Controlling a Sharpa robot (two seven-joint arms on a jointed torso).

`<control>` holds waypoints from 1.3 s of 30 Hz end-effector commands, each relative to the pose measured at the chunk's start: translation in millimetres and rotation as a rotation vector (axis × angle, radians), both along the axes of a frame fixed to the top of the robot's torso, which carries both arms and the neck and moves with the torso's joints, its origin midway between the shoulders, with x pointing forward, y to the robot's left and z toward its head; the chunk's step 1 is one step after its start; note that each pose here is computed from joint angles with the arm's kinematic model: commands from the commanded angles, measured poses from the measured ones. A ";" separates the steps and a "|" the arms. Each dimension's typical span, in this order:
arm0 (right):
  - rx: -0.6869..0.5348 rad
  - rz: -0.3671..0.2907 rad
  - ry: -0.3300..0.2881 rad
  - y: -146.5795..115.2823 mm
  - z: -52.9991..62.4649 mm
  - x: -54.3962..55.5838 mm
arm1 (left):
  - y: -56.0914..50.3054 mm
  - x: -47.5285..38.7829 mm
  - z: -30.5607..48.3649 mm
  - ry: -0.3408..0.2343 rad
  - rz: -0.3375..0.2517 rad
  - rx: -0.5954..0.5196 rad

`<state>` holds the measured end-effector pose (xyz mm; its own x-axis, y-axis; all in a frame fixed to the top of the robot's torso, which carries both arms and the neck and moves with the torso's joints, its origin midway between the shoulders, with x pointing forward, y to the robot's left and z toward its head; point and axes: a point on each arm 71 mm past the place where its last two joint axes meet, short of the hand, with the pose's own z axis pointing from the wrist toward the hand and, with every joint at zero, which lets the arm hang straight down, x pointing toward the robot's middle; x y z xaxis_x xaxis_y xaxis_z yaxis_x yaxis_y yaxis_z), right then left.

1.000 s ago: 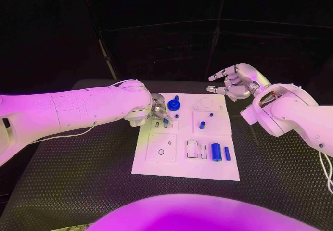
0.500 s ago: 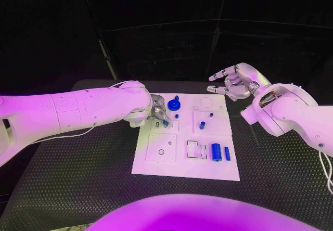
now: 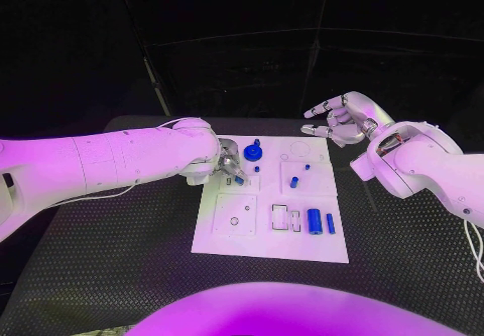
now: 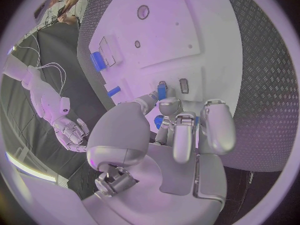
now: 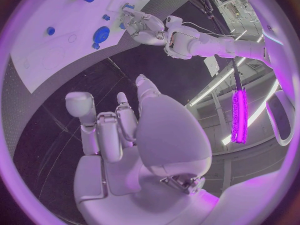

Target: Assemble the parts on the task board

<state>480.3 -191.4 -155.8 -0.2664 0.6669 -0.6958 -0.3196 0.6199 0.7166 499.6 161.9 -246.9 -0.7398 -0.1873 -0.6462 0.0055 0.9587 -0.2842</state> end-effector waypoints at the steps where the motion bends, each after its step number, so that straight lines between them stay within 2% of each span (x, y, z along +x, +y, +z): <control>1: 0.002 0.005 -0.001 1.1 1.2 0.1 | -0.1 -0.8 -0.1 0.006 -0.018 0.019; 39: 0.002 0.004 0.000 1.5 1.5 -0.6 | -5.6 -2.6 -4.7 0.081 -0.073 0.058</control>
